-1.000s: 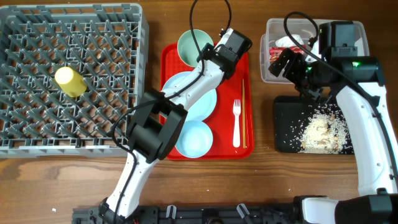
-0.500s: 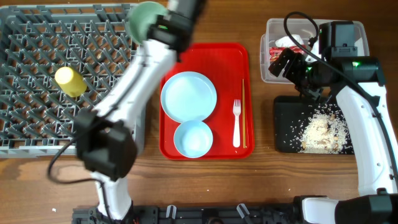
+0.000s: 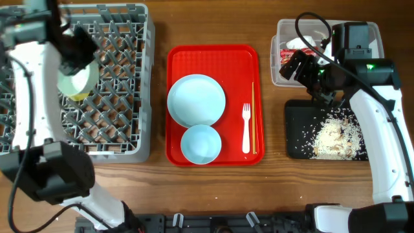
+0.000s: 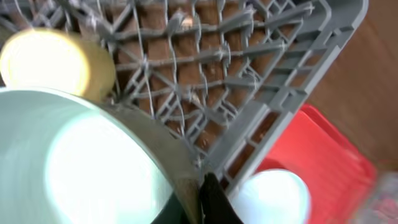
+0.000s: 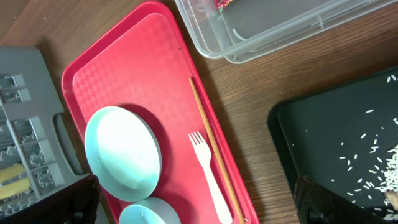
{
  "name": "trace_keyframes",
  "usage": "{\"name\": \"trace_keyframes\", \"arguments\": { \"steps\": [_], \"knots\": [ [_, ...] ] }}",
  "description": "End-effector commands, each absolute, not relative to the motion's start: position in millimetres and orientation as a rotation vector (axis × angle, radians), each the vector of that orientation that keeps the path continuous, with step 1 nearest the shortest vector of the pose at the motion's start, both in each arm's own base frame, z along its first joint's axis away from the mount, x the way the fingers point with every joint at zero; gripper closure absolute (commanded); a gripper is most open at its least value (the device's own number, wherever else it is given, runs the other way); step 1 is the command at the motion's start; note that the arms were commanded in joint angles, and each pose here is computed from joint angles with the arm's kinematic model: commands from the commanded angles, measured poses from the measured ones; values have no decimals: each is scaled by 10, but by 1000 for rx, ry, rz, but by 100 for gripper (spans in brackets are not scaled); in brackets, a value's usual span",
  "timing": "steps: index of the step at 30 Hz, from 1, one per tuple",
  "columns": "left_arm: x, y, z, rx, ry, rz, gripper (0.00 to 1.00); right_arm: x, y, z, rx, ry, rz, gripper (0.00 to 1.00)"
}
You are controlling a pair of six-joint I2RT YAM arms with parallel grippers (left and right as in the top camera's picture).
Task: Sort waste into correct bins and load items into the dishwasher rack
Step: 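Lift the green bowl and carry it over the gray rack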
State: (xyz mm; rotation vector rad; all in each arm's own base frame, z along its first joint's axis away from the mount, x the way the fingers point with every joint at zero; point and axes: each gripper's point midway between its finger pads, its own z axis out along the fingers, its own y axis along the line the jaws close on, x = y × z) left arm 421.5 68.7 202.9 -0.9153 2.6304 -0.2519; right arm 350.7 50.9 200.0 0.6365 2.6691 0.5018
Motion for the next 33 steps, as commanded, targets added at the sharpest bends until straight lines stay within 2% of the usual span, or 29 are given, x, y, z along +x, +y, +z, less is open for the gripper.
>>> {"name": "trace_keyframes", "arguments": {
  "steps": [1, 7, 15, 21, 25, 33],
  "knots": [
    [4077, 694, 2225, -1013, 2574, -633, 96, 3532, 530, 2091, 632, 2645, 523, 0],
    [3912, 648, 2432, -887, 2459, -1155, 96, 3532, 530, 2092, 631, 2644, 523, 0],
    [3614, 778, 2179, -929, 2183, -1608, 96, 3531, 530, 2092, 632, 2644, 523, 0],
    [3415, 988, 2027, -1041, 2052, -1681, 96, 3531, 530, 2092, 632, 2644, 523, 0],
    [3372, 962, 2023, -992, 1961, -1747, 96, 3532, 530, 2091, 632, 2645, 523, 0],
    [3400, 995, 1845, -889, 1980, -1667, 96, 3533, 530, 2091, 632, 2644, 523, 0]
  ]
}}
